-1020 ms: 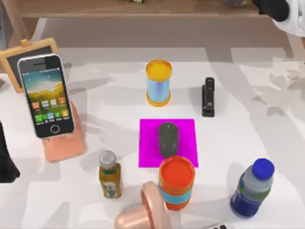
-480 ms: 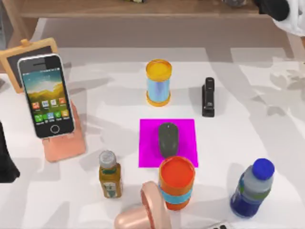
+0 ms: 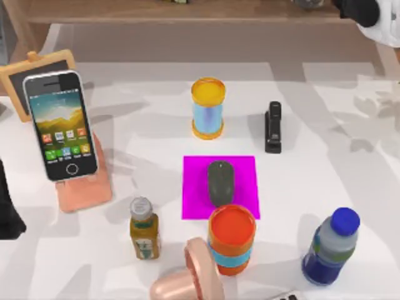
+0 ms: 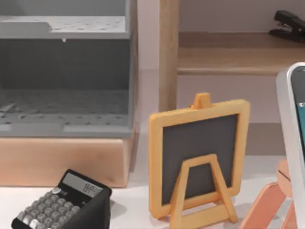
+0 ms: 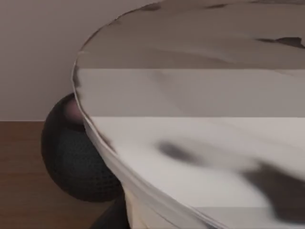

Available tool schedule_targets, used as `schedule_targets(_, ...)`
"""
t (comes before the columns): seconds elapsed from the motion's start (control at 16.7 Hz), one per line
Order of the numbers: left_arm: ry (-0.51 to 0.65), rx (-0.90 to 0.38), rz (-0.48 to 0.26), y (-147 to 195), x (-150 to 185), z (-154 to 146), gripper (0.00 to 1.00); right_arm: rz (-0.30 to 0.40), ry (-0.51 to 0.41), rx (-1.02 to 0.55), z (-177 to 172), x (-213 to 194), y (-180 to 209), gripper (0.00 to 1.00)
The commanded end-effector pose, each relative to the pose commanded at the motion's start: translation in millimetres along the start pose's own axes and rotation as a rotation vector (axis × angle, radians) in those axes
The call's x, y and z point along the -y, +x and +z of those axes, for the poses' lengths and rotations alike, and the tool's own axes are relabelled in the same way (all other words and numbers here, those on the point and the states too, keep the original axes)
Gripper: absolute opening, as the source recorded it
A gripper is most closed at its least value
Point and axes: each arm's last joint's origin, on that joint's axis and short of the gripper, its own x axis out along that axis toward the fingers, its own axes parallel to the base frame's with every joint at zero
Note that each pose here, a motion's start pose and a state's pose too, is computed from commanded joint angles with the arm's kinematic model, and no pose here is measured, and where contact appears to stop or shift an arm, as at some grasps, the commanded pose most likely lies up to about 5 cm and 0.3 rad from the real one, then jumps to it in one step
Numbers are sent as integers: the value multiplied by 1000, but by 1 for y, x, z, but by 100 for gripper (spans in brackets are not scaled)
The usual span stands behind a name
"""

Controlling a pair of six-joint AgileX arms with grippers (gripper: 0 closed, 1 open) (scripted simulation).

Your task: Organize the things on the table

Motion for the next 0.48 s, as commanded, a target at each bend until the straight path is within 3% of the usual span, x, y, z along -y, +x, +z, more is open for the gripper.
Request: schedule_targets(0.48,0,0,0,0,0,0,100,0,0,0,0,0,0,90)
